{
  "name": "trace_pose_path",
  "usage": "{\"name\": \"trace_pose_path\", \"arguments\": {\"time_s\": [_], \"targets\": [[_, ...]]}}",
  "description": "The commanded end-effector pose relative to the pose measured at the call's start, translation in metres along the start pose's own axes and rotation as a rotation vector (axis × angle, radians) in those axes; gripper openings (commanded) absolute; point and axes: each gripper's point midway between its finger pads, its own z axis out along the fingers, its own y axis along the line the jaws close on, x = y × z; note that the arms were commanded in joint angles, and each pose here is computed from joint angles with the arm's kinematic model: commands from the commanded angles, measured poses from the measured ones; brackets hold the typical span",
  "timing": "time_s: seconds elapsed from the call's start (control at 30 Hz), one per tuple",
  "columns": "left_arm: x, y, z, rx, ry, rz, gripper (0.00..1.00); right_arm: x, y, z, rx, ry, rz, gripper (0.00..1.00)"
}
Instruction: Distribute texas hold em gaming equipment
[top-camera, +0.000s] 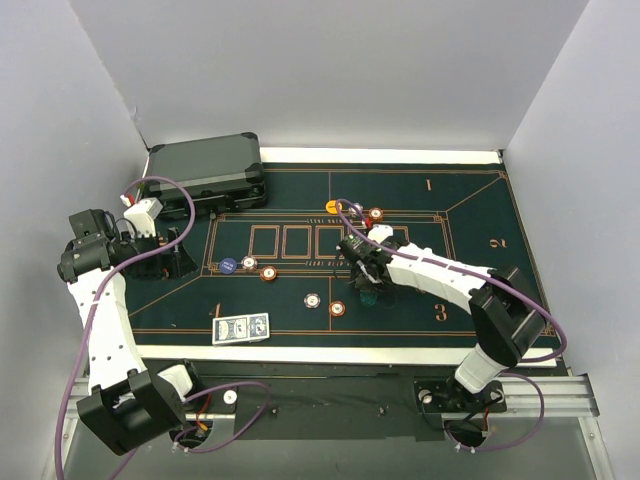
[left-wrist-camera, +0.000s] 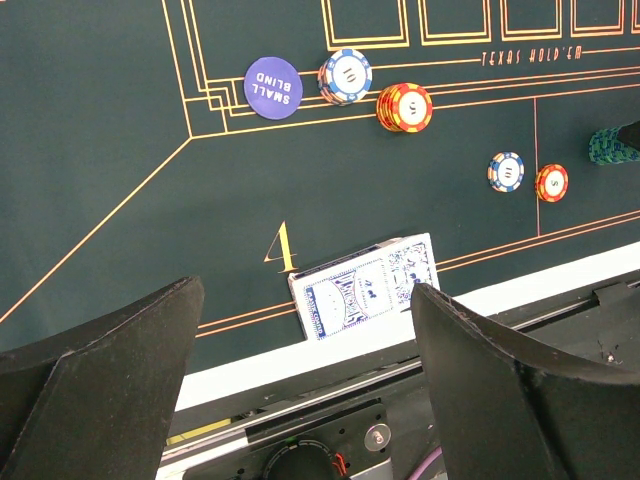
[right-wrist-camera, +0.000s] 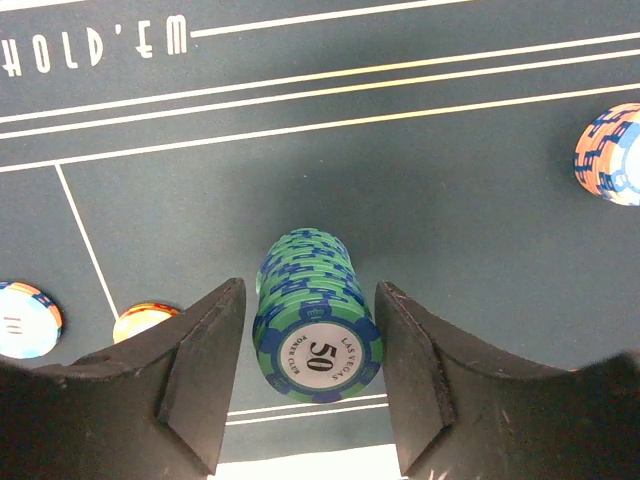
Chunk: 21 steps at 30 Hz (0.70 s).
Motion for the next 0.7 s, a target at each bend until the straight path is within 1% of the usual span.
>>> {"name": "trace_pose_path", "arguments": {"time_s": [0.0,0.1,0.3,0.67], "targets": [[-0.010,0.001,-0.005,-0.014,-0.050,0.046,0.96,0.004,-0.010,0.001,0.031,0.010,0.003,0.49],[-0.008,0.001,-0.003,-0.011,-0.046,0.044,0.96,0.004,-0.010,0.000,0.029,0.008,0.007,0.44],[-0.006,0.003,-0.002,-0.015,-0.041,0.046,0.96,-0.001,-0.010,-0.006,0.017,-0.005,0.014,0.38],[-0.005,0.002,0.000,-0.006,-0.041,0.040,0.96,-0.022,-0.005,-0.039,-0.015,-0.059,0.002,0.37]]}}
